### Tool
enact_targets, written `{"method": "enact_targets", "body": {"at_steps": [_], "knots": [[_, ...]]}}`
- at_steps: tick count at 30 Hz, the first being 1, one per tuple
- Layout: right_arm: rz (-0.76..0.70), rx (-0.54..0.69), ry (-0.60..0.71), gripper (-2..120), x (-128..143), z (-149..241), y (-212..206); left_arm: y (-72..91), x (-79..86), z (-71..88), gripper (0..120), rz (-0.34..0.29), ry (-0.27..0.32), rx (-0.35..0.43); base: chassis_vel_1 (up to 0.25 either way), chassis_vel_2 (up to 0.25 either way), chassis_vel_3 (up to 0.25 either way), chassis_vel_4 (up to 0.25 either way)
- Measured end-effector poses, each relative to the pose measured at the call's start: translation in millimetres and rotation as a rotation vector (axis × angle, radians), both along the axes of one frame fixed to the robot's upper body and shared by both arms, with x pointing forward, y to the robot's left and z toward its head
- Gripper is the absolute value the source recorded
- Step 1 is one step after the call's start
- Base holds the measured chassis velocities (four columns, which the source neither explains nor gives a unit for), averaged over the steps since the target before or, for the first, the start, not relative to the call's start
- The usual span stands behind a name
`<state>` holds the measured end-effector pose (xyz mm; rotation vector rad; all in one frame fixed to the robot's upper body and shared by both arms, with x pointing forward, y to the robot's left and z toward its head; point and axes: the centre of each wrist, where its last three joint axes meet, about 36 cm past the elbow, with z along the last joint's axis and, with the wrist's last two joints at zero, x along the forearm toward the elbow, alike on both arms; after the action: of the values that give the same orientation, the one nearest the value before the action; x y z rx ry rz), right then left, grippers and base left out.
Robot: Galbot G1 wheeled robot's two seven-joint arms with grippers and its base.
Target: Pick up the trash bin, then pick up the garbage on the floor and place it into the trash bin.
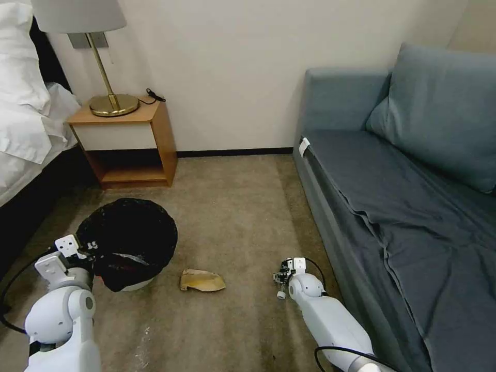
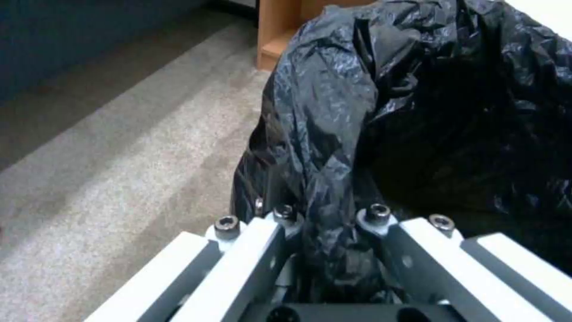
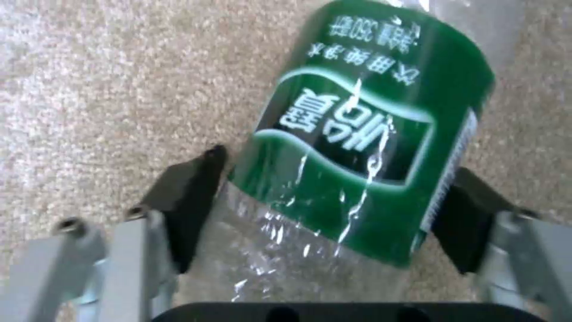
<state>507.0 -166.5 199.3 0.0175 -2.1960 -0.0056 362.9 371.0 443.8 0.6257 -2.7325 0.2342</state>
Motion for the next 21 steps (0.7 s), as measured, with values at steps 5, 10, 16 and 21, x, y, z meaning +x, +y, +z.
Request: {"method": "enact_targets", "body": {"at_steps": [5,10,16,21], "knots": [[-0.005,-0.003,-0.011,52,-2,2,1,-1.3,0.3,0.1,4,-0.003,0.001,0.000,0.000,0.000,0.000,0.000],[-0.010,-0.002,-0.026,36,-4,5,0,-1.4,0.9,1.0,4,-0.004,0.000,0.001,0.000,0.000,0.000,0.000],[-0.003,-0.006,-0.072,23,-6,13,1,-2.2,0.7,1.9,4,-0.007,-0.002,0.001,0.000,0.000,0.000,0.000],[0.031,0.013,-0.339,23,7,48,29,-4.6,1.5,-0.9,4,-0.013,0.003,-0.006,0.000,0.000,0.000,0.000]]}}
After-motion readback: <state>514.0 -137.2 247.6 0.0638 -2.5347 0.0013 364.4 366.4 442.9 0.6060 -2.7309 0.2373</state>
